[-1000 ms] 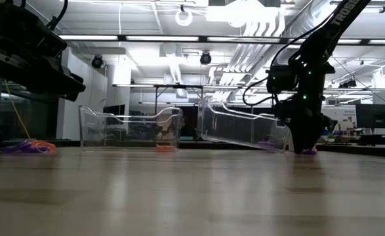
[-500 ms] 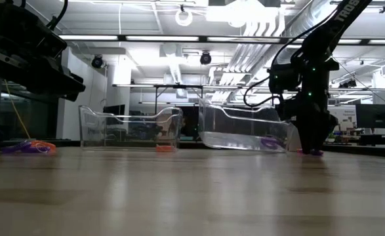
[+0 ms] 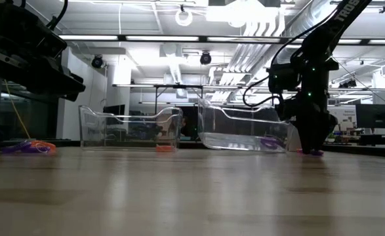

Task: Sort spring keychains
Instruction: Put the violet spring keychain into the right transparent bin

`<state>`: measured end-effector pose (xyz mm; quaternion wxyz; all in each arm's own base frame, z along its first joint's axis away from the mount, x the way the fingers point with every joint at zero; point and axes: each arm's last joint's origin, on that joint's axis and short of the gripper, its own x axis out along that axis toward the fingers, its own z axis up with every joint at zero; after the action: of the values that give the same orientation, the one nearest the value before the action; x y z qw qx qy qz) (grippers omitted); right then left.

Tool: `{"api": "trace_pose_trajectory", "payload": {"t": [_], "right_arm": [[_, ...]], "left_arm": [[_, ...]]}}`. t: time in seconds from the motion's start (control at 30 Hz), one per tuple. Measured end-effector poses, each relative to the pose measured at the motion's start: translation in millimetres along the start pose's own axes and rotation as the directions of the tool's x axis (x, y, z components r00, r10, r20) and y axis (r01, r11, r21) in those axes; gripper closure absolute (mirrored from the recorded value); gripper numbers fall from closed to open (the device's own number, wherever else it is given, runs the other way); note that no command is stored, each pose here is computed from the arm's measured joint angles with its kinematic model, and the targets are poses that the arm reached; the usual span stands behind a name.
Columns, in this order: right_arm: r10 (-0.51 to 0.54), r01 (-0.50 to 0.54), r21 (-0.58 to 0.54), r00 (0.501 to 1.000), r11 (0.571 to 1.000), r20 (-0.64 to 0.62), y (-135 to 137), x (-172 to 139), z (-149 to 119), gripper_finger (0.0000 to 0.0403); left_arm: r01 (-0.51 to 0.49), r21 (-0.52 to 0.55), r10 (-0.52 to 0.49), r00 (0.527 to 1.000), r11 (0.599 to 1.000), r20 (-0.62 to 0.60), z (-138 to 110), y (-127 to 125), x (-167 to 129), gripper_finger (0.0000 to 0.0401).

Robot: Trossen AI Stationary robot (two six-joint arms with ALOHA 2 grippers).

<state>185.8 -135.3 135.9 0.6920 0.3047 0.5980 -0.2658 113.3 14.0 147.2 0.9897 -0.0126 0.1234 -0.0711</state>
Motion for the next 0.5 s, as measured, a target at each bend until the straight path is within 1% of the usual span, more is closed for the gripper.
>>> {"api": "trace_pose_trajectory", "payload": {"t": [0.2, 0.4, 0.5], "right_arm": [[-0.016, 0.017, -0.024, 0.999, 1.0, 0.039, 1.5, -6.4, 8.4, 0.0164], [-0.016, 0.017, -0.024, 0.999, 1.0, 0.038, 2.4, -10.3, 11.3, 0.0164], [-0.037, 0.038, -0.023, 0.999, 0.999, 0.028, 1.8, -11.4, 10.9, 0.0164]], "left_arm": [[0.0, 0.0, 0.0, 1.0, 1.0, 0.0, 0.0, 0.0, 0.0, 0.04], [0.0, 0.0, 0.0, 1.0, 1.0, 0.0, 0.0, 0.0, 0.0, 0.04], [0.0, 0.0, 0.0, 1.0, 1.0, -0.001, -0.1, 0.0, 0.0, 0.04]]}}
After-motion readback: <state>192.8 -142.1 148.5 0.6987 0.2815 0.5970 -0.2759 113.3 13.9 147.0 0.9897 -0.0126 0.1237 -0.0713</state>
